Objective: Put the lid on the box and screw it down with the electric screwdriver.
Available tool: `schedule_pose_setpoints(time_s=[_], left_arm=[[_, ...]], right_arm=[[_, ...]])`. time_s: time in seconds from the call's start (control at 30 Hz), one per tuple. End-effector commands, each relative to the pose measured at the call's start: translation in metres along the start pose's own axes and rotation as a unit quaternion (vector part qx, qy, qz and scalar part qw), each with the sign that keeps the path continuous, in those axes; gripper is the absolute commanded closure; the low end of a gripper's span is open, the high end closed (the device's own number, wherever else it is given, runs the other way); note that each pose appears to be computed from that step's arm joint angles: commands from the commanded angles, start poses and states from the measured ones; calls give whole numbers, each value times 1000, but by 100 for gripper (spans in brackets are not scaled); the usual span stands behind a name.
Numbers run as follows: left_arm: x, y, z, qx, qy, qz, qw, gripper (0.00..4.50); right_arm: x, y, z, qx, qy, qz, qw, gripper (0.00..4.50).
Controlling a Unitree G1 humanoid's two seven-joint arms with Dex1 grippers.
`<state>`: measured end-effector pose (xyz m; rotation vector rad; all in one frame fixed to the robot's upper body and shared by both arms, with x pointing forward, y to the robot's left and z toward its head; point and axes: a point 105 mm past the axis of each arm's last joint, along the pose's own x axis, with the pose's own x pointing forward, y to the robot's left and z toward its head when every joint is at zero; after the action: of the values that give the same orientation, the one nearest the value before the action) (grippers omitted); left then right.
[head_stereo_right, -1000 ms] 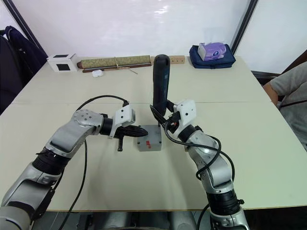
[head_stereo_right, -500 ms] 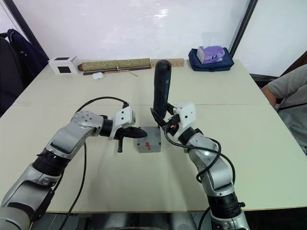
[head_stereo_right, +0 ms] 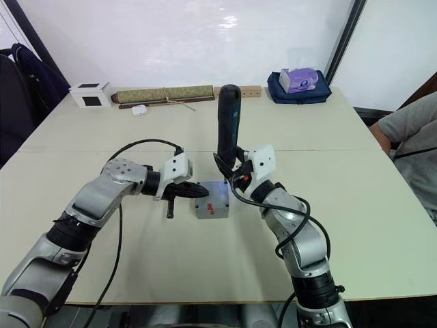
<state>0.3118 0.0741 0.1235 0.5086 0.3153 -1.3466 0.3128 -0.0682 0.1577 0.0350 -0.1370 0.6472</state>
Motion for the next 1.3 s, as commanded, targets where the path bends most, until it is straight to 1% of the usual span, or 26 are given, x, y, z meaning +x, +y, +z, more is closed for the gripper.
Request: schedule_pose_setpoints(time_s=[0.03,1.0,1.03,1.1,1.13,1.2,1.23,1.3], left_arm=[[0,1,-7,-2,20,1,1000,450],[1,1,-7,-3,19,2,1000,450],[1,1,-7,-3,19,2,1000,450],[1,0,-7,-4,19,3,1000,450],[1,0,-7,-4,18,3,1000,450],[2,0,-8,-4,19,2,1000,450],[1,0,-8,-5,19,2,1000,450],[2,-1,-7,-12,11,-1,1000,450]], right_arm=[[-16,2,-75,51,146,-5,988,270],[-17,2,-74,41,144,-3,989,270],[-16,0,-69,36,133,-4,991,270],[-11,-6,-42,13,88,-4,996,270],[-10,-7,-35,7,76,-4,997,270],[-7,-10,3,-14,29,15,999,270],[-6,-9,33,-33,-5,38,999,270],[-8,-6,69,-56,-38,65,996,270]])
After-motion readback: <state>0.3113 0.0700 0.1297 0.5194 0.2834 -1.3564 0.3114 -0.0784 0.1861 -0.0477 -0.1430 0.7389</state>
